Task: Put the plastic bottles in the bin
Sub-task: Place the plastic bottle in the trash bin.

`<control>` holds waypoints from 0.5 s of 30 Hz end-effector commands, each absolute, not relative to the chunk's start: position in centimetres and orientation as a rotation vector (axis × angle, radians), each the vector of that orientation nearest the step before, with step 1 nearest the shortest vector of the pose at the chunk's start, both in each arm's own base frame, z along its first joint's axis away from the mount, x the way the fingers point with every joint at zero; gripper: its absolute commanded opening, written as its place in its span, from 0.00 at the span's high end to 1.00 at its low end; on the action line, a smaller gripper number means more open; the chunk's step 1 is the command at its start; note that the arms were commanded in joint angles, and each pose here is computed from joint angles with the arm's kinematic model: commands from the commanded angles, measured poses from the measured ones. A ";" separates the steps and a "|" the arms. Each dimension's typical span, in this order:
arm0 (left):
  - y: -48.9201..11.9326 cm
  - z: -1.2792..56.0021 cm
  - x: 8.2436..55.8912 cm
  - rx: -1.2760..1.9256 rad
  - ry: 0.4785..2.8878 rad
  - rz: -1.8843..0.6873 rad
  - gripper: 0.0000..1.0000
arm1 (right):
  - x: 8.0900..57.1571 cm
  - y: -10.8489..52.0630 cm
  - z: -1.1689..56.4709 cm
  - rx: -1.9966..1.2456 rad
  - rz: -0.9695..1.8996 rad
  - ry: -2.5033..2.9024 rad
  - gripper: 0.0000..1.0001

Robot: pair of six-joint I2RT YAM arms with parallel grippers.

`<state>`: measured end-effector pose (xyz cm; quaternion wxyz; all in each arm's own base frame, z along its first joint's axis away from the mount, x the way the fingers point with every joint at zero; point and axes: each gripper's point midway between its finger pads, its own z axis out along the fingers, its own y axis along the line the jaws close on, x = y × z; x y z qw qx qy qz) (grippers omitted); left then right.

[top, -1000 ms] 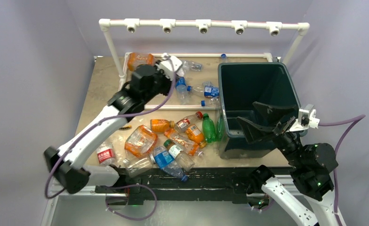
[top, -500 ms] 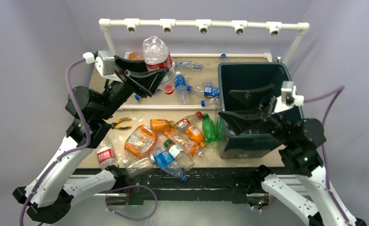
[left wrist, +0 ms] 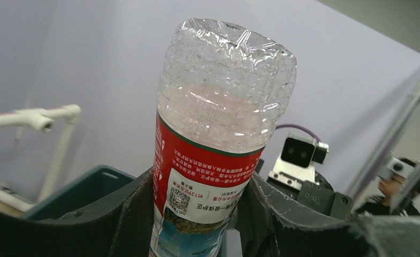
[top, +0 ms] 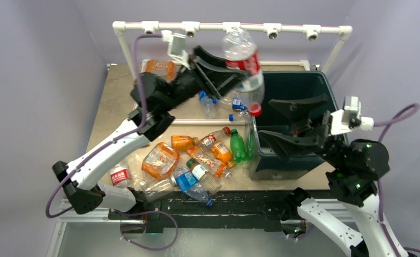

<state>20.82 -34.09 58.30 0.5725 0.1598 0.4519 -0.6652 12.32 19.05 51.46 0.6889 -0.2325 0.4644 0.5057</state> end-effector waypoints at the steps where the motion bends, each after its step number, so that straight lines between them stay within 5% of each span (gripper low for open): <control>1: -36.2 62.0 17.0 0.484 0.916 -1.618 1.00 | 10.4 16.5 53.0 -0.502 1.037 0.964 0.01; 15: -37.4 59.7 15.0 0.455 0.974 -1.713 1.00 | 13.4 15.8 50.9 -0.419 0.923 1.091 0.02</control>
